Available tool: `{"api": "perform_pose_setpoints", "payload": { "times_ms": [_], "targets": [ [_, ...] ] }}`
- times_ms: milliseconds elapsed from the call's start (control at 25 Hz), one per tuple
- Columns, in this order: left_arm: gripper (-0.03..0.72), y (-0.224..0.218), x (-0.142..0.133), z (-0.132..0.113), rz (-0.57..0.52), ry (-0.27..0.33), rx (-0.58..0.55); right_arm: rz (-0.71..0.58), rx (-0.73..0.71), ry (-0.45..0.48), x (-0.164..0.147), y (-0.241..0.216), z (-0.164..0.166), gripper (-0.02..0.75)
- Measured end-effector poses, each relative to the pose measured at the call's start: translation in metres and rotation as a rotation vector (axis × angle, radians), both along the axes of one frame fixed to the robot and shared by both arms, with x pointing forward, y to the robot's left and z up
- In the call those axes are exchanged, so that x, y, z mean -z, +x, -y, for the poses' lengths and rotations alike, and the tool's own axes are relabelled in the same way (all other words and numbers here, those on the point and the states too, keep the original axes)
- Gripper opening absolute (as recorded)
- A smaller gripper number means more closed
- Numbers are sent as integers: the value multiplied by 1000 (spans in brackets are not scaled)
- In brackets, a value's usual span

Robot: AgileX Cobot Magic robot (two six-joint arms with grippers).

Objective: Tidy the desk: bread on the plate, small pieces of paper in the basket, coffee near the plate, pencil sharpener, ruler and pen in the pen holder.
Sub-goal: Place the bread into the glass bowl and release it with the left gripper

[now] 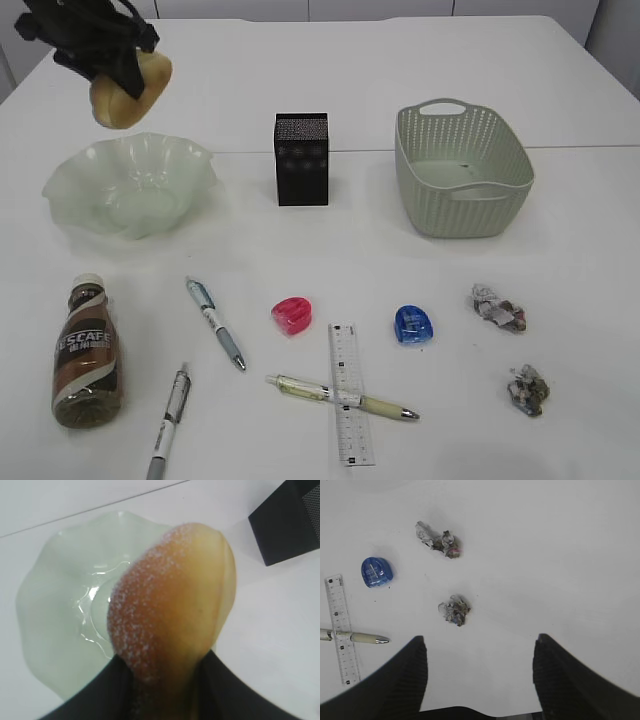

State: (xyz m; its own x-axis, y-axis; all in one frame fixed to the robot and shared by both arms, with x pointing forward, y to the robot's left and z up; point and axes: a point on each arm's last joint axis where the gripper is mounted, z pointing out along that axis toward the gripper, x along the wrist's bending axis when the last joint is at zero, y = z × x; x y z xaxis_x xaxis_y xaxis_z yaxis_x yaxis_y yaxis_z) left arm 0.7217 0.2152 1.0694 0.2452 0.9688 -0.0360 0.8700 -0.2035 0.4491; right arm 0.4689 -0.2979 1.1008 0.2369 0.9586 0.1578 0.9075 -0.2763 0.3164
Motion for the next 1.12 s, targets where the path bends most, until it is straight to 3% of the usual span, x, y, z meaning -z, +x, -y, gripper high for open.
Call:
{"api": "perform_pose_setpoints", "payload": {
  "times_ms": [320, 520, 920, 1040, 1120],
  "targets": [
    [217, 27, 94, -1, -150, 47, -8, -35, -3, 1, 1, -3, 0, 487],
    [218, 33, 130, -3, -193, 89, -9, -58, -5, 2, 2, -5, 0, 487],
    [231, 37, 137, -28, -205, 92, -56, -64, -5, 2, 2, -6, 0, 488],
    [262, 38, 137, -33, -209, 64, -71, -64, -5, 2, 2, -6, 0, 489],
    [327, 38, 137, -33, -208, 51, -74, -62, -5, 2, 2, -5, 0, 489]
  ]
}}
